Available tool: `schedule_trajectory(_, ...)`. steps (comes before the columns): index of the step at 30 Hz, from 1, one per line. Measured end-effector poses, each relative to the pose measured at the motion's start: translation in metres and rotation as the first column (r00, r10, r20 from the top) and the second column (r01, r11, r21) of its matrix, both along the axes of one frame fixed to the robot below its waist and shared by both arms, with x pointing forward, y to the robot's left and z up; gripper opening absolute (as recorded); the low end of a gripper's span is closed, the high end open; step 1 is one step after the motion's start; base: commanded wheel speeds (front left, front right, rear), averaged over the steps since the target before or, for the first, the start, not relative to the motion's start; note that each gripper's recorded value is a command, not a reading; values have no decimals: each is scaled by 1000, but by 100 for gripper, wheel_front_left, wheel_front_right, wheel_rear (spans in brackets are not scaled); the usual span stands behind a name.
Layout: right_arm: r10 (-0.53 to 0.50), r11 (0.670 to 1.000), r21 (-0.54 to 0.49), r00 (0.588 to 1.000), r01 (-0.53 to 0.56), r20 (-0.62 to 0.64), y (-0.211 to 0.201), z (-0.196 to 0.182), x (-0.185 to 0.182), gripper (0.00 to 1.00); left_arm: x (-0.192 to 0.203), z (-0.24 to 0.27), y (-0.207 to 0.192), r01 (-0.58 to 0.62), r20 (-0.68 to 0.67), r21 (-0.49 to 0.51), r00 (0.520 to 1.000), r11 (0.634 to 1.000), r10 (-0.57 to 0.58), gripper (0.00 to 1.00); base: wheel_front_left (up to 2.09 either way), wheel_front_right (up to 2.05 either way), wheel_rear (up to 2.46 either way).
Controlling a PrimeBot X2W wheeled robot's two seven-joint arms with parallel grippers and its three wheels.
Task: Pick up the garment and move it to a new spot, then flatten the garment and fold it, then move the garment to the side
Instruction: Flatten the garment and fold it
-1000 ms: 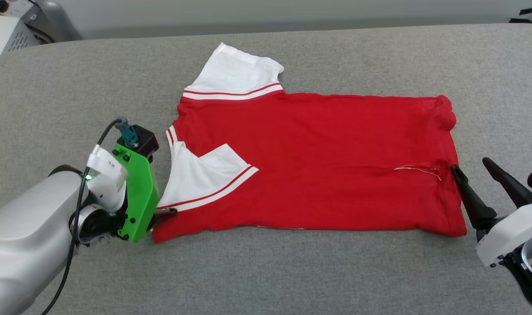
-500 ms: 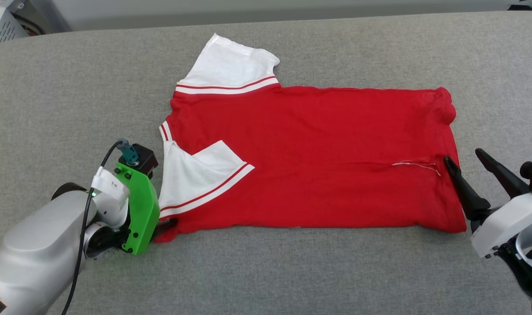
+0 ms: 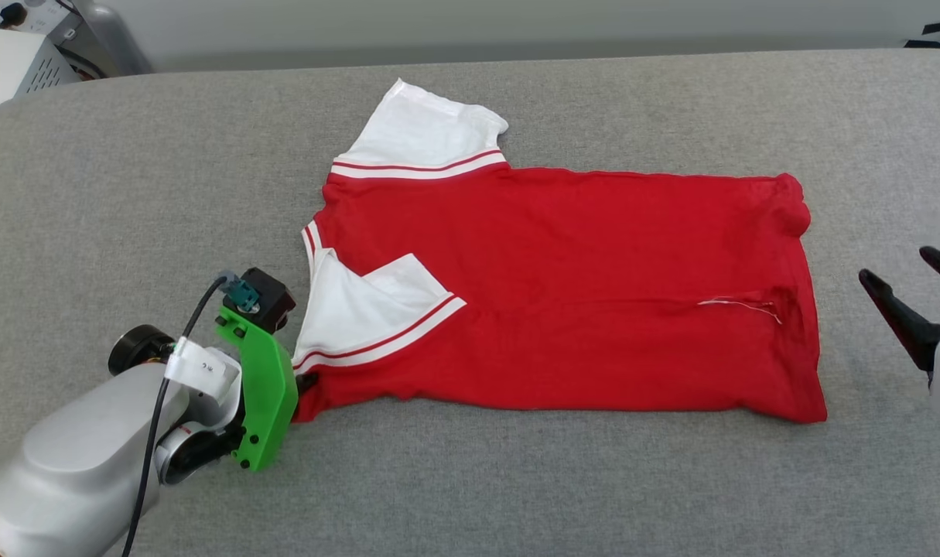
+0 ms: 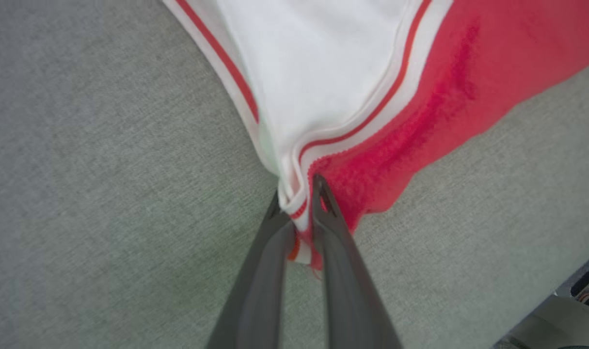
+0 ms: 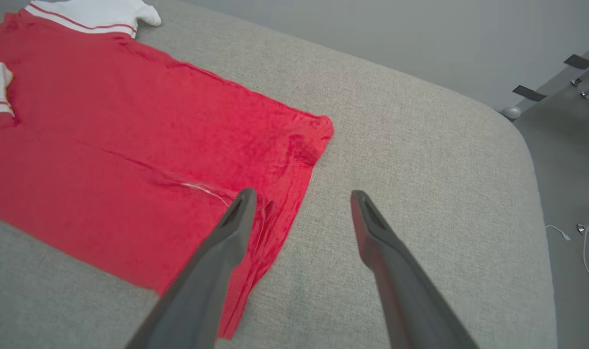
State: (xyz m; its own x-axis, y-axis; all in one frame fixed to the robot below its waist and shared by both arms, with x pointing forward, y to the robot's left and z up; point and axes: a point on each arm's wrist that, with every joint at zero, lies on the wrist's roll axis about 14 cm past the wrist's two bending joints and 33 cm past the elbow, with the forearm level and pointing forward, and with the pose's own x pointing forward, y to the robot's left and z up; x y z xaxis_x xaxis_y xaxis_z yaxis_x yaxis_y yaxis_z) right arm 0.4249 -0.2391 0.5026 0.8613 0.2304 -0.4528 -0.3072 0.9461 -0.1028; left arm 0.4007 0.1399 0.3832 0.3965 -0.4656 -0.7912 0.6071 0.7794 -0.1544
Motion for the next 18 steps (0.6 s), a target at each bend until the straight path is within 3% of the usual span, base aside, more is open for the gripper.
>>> schedule_trajectory(4,2,999,-37,983,-9,-184,-4,-21,-12,100,-1,3,-1,15,14,-10,1000,1000,-15,0,0,0,0)
schedule_trajectory(11,8,999,-41,900,-29,-435,5,-80,-34,100,2,0,-1,38,26,1,999,999,-38,0,0,0,0)
schedule_trajectory(18,12,1000,4,825,-12,-565,21,-136,-52,100,7,-5,1,45,30,7,999,999,-45,0,0,0,0)
